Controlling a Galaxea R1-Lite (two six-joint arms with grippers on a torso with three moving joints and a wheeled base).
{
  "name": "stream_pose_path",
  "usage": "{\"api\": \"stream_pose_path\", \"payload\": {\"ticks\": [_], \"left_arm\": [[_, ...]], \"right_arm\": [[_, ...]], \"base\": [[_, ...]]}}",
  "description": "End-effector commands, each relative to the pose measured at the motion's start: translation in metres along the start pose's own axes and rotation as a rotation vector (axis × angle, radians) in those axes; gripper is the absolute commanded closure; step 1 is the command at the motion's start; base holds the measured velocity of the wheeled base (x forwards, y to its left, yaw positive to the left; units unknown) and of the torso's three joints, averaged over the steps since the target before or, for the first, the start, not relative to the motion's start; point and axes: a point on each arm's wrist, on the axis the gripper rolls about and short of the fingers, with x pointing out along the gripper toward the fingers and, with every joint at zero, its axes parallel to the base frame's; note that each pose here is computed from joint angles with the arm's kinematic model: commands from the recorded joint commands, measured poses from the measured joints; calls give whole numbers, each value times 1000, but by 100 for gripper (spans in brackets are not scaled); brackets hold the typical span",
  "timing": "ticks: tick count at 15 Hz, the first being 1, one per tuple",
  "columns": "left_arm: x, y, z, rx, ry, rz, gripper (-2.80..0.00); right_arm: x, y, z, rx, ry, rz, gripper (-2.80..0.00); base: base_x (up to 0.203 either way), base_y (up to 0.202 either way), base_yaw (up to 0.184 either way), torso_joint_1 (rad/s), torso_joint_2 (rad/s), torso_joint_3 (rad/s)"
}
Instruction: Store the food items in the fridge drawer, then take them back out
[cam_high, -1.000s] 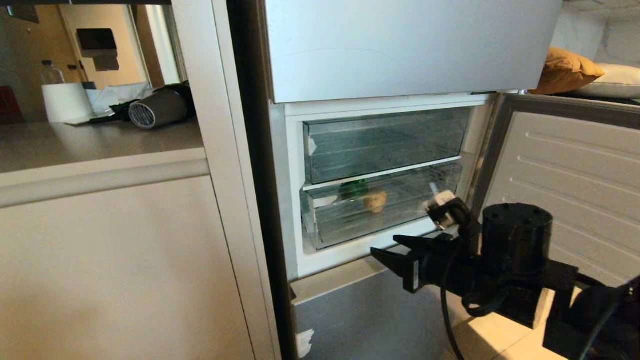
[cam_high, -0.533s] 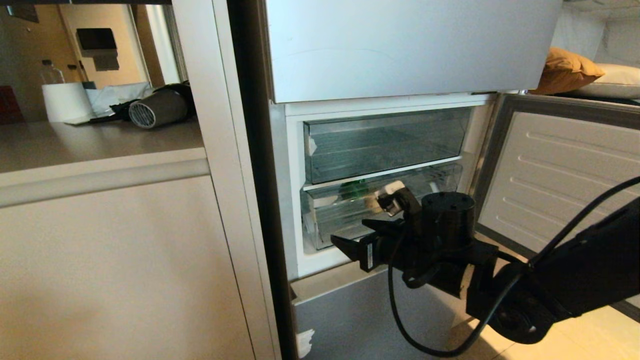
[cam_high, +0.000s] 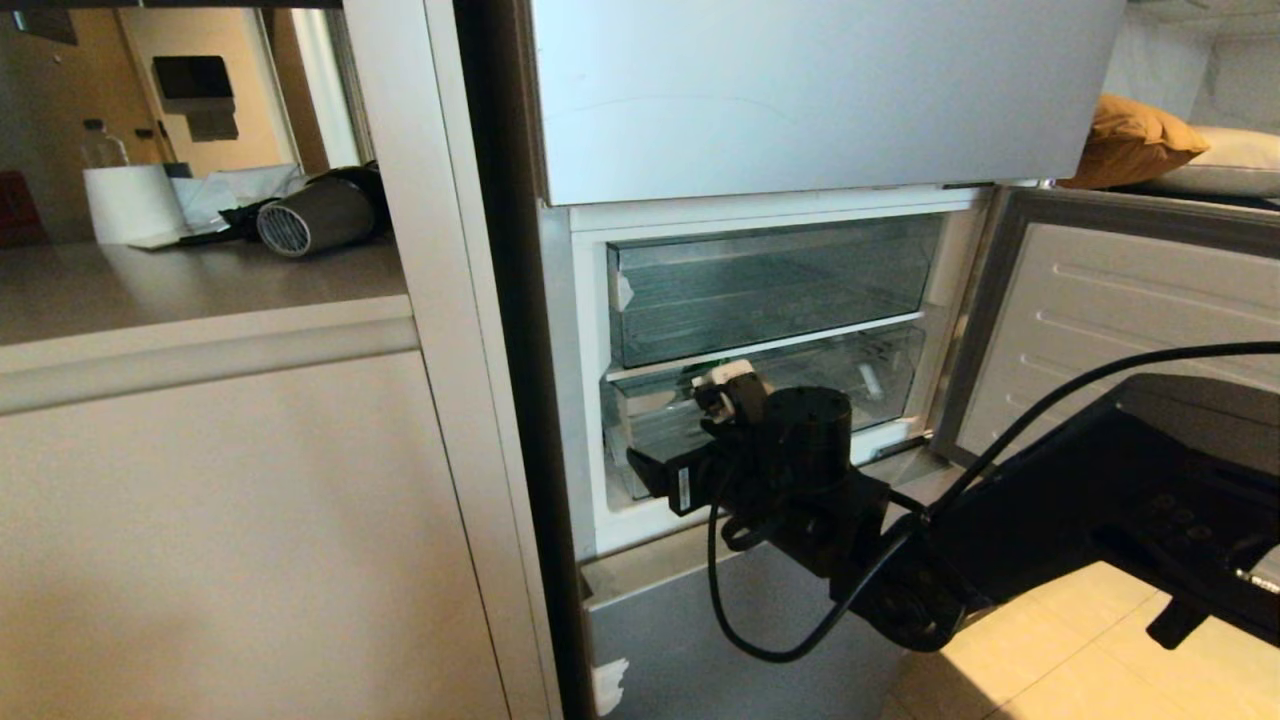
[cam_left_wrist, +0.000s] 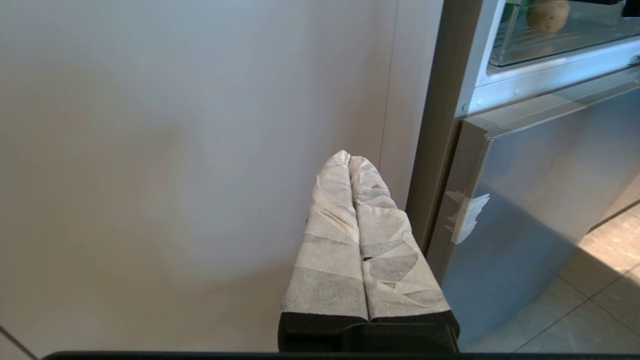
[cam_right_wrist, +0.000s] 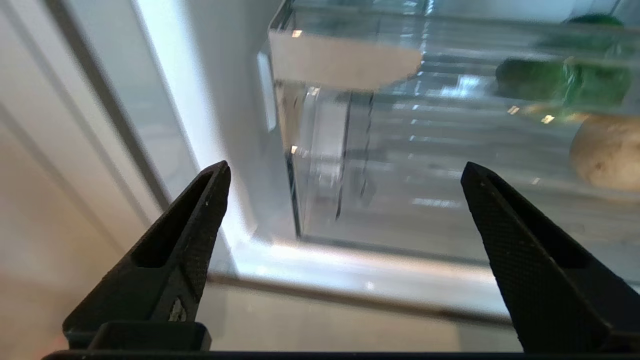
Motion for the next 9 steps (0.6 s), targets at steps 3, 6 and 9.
{"api": "stream_pose_path", "payload": {"ticks": [3, 6, 9], "left_arm": [[0, 0, 0, 0, -1, 0, 0], [0, 0, 0, 0, -1, 0, 0], [0, 0, 0, 0, -1, 0, 0]], "right_arm": [[16, 1, -3, 1, -23, -26, -280], [26, 2, -8, -6, -28, -63, -280], [32, 2, -9, -11, -38, -86, -280]], "base": [[0, 0, 0, 0, 0, 0], [0, 0, 0, 0, 0, 0], [0, 0, 0, 0, 0, 0]]}}
